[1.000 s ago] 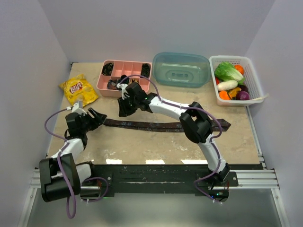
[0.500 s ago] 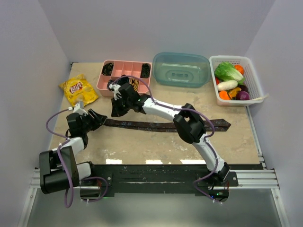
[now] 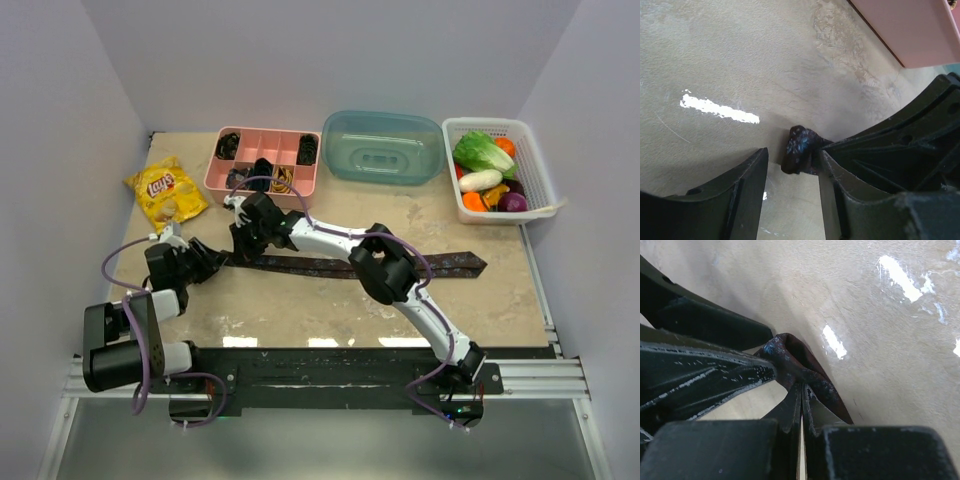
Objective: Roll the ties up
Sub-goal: Roll the tie at the center of the board.
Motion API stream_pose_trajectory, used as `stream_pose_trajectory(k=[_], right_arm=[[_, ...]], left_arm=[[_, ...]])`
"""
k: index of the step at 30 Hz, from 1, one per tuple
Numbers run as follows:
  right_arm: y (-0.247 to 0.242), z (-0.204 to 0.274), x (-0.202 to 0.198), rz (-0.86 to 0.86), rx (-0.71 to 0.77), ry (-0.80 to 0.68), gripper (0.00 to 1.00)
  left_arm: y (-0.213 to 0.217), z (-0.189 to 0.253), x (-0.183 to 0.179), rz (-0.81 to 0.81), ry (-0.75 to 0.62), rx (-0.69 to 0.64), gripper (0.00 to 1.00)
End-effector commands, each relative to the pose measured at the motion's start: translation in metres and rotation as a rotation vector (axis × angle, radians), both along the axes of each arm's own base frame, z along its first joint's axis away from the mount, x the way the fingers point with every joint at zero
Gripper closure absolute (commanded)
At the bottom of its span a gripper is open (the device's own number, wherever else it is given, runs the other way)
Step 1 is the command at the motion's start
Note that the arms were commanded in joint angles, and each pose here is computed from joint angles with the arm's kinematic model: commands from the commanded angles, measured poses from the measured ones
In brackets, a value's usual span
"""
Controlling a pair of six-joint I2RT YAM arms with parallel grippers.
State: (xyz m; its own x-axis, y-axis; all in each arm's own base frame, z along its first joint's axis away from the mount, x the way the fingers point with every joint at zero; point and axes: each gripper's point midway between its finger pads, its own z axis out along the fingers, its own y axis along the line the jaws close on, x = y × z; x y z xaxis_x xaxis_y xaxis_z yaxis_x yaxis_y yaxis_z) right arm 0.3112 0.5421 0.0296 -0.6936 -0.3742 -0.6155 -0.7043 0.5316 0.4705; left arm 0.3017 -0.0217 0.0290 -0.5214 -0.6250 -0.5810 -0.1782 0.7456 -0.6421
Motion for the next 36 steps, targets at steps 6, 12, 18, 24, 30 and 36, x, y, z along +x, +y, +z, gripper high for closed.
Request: stream_pose_trajectory(k=[6,12,18,24,30,36], right_arm=[[0.004,0.007,0.005,-0.025,0.003,-0.01,1.0],[0.006,0.02,0.004,-0.019,0.024,-0.017,1.0],[0.007,0.036,0.003,-0.01,0.052,-0.023,1.0],[0.0,0.051,0.009,-0.048,0.049,-0.068,1.0],[-0.005,0.05,0.017,-0.084,0.026,-0.101,1.0],[-0.003,0.043,0.023,-0.107,0.017,-0.107,1.0]], left_arm=[[-0.001,0.008,0.011,-0.02,-0.092,-0.007,0.56],[-0.006,0.009,0.018,-0.059,-0.129,-0.019,0.68],[-0.005,0.019,0.029,-0.073,-0.175,-0.005,0.84],[-0.009,0.025,0.029,-0.099,-0.188,-0.014,1.0],[-0.004,0.039,0.03,-0.085,-0.19,0.041,1.0],[-0.012,0.052,0.03,-0.118,-0.206,0.062,1.0]])
